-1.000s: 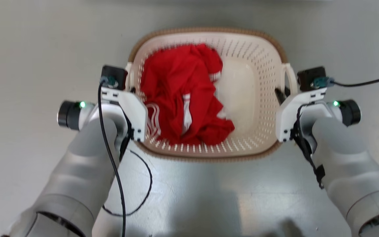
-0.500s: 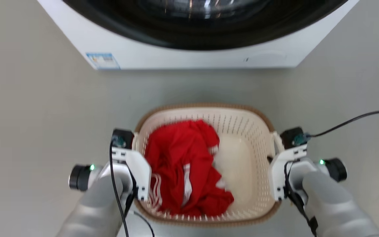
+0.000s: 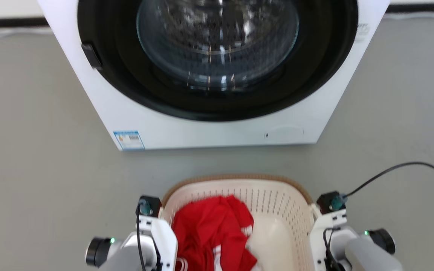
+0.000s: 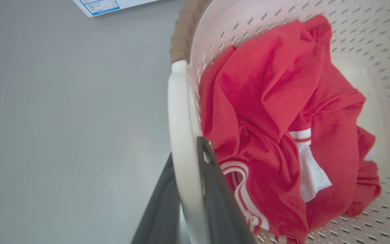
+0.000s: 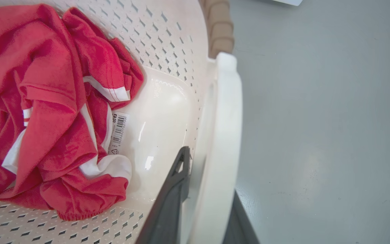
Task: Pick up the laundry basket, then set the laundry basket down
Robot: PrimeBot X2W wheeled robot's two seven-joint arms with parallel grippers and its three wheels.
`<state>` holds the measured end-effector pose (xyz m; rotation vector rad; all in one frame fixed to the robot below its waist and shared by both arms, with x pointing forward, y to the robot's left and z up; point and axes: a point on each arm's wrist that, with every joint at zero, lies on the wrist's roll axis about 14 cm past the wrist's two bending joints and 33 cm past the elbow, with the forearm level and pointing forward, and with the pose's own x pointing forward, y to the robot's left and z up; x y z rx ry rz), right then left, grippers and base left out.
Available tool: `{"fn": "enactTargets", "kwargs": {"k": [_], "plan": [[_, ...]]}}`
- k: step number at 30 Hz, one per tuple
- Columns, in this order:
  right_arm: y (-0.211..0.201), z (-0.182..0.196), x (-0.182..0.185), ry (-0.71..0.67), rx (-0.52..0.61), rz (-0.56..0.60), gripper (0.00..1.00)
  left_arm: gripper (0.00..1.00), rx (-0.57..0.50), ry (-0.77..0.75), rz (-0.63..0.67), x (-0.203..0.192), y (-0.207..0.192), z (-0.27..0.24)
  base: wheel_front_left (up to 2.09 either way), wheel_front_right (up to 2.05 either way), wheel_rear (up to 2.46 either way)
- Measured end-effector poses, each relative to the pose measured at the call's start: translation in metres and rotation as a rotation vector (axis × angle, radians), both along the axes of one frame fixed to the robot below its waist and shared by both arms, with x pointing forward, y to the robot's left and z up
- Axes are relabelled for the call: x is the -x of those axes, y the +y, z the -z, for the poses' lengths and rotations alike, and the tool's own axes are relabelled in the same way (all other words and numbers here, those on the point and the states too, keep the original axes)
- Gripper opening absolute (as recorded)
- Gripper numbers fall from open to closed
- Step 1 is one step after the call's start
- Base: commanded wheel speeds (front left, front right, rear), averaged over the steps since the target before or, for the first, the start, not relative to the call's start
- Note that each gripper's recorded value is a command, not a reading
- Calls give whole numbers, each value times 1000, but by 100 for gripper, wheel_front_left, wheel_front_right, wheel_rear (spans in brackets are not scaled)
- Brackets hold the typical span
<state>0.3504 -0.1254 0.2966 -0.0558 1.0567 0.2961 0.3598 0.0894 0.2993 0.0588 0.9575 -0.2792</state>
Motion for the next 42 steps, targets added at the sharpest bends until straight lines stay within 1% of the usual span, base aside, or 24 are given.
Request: {"fn": "enactTargets", "kwargs": {"k": [7,11,23,42], "plan": [[0,-13,28,8,-7,7,0,0,-4,9,11,29,-2,-10,0,0,0],[0,-17,37,10,-11,11,0,0,-6,18,17,37,-3,-14,0,0,0],[-1,-26,40,-5,-11,11,0,0,-8,27,29,45,-6,-19,0,0,0],[5,-24,42,6,-11,-12,0,0,-15,49,20,53,-1,-14,0,0,0]]}}
